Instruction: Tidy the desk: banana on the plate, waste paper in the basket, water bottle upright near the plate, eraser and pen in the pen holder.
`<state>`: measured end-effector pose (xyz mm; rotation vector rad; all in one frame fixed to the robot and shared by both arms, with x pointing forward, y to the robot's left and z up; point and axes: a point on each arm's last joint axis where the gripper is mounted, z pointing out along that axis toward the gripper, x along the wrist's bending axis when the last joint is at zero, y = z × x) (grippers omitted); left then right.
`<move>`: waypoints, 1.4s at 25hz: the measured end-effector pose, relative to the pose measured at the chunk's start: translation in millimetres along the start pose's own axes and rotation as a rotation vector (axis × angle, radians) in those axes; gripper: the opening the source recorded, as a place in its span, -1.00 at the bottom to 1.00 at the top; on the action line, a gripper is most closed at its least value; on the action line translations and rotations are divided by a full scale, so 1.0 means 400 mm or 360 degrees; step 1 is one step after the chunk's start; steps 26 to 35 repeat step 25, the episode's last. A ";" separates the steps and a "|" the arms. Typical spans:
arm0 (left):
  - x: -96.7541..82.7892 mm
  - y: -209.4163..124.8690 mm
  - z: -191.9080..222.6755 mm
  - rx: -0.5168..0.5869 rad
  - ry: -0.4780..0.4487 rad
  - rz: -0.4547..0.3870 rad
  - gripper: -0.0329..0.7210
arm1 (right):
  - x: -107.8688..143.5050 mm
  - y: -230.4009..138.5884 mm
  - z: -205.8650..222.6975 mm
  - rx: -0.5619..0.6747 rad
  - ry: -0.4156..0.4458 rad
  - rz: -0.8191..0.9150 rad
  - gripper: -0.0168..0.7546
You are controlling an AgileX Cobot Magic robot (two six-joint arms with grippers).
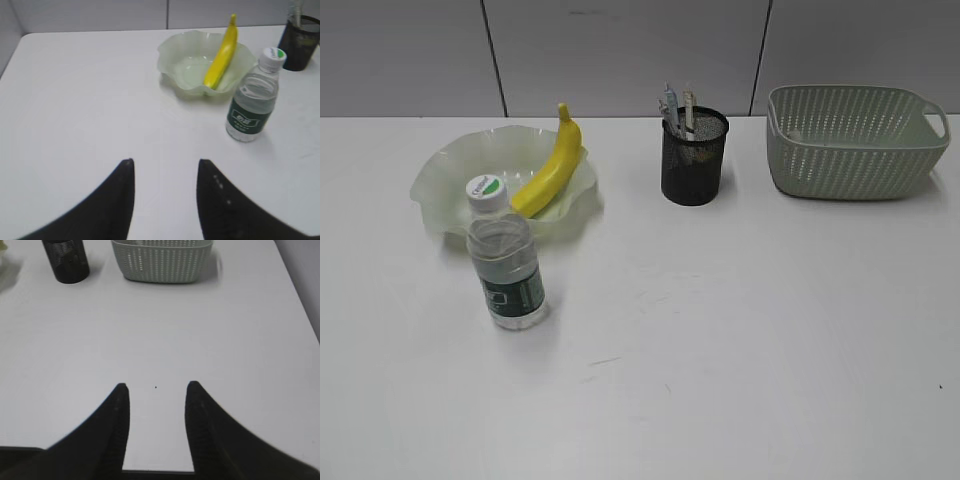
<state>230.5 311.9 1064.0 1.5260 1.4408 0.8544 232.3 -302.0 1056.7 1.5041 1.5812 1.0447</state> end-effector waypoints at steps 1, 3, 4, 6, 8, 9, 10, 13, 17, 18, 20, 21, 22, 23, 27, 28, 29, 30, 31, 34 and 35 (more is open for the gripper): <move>0.000 0.000 0.000 -0.0002 0.0023 -0.0010 -0.09 | 0.001 0.000 0.000 -0.0001 -0.0025 0.0013 -0.16; -0.001 0.000 -0.001 -0.0004 0.0046 -0.0020 -0.09 | 0.002 0.000 0.000 -0.0002 -0.0055 0.0032 -0.16; -0.001 0.000 -0.001 -0.0004 0.0049 -0.0022 -0.09 | 0.002 0.000 0.000 -0.0002 -0.0053 0.0037 -0.16; -0.001 0.000 -0.001 -0.0004 0.0051 -0.0023 -0.09 | 0.005 0.000 0.000 -0.0003 -0.0037 0.0048 -0.16; -0.001 0.000 -0.001 -0.0004 0.0053 -0.0024 -0.09 | 0.007 -0.001 0.000 -0.0002 -0.0021 0.0058 -0.16; -0.001 0.000 -0.001 -0.0004 0.0053 -0.0024 -0.09 | 0.007 -0.001 0.000 -0.0002 -0.0021 0.0058 -0.16; -0.001 0.000 -0.001 -0.0004 0.0053 -0.0024 -0.09 | 0.007 -0.001 0.000 -0.0002 -0.0021 0.0058 -0.16; -0.001 0.000 -0.001 -0.0004 0.0053 -0.0024 -0.09 | 0.007 -0.001 0.000 -0.0002 -0.0021 0.0058 -0.16; -0.001 0.000 -0.001 -0.0004 0.0053 -0.0025 -0.09 | 0.007 -0.001 0.000 -0.0002 -0.0021 0.0058 -0.16; -0.001 0.000 -0.001 -0.0004 0.0053 -0.0025 -0.09 | 0.007 -0.001 0.000 -0.0002 -0.0021 0.0058 -0.16; -0.001 0.000 -0.001 -0.0004 0.0053 -0.0025 -0.09 | 0.007 -0.001 0.000 -0.0002 -0.0021 0.0058 -0.16; -0.001 0.000 -0.001 -0.0004 0.0053 -0.0025 -0.09 | 0.007 -0.001 0.000 -0.0002 -0.0021 0.0058 -0.16; -0.001 0.000 -0.001 -0.0004 0.0053 -0.0027 -0.09 | 0.007 -0.001 0.000 -0.0002 -0.0021 0.0058 -0.16; -0.001 0.000 -0.001 -0.0004 0.0053 -0.0027 -0.09 | 0.007 -0.001 0.000 -0.0002 -0.0021 0.0058 -0.16; -0.001 0.000 -0.001 -0.0004 0.0053 -0.0027 -0.10 | 0.007 -0.001 0.000 -0.0002 -0.0021 0.0058 -0.16; -0.001 0.000 -0.001 -0.0004 0.0053 -0.0027 -0.10 | 0.007 -0.001 0.000 -0.0002 -0.0021 0.0058 -0.16; -0.001 0.000 -0.001 -0.0004 0.0053 -0.0027 -0.10 | 0.007 -0.001 0.000 -0.0002 -0.0021 0.0058 -0.16; -0.001 0.000 -0.001 -0.0004 0.0053 -0.0027 -0.10 | 0.007 -0.001 0.000 -0.0002 -0.0021 0.0058 -0.16; -0.001 0.000 -0.001 -0.0004 0.0053 -0.0027 -0.10 | 0.007 -0.001 0.000 -0.0002 -0.0021 0.0058 -0.16; -0.001 0.000 -0.001 -0.0004 0.0053 -0.0027 -0.10 | 0.007 -0.001 0.000 -0.0002 -0.0021 0.0058 -0.16; -0.001 0.000 -0.001 -0.0004 0.0053 -0.0027 -0.10 | 0.007 -0.001 0.000 -0.0002 -0.0021 0.0058 -0.16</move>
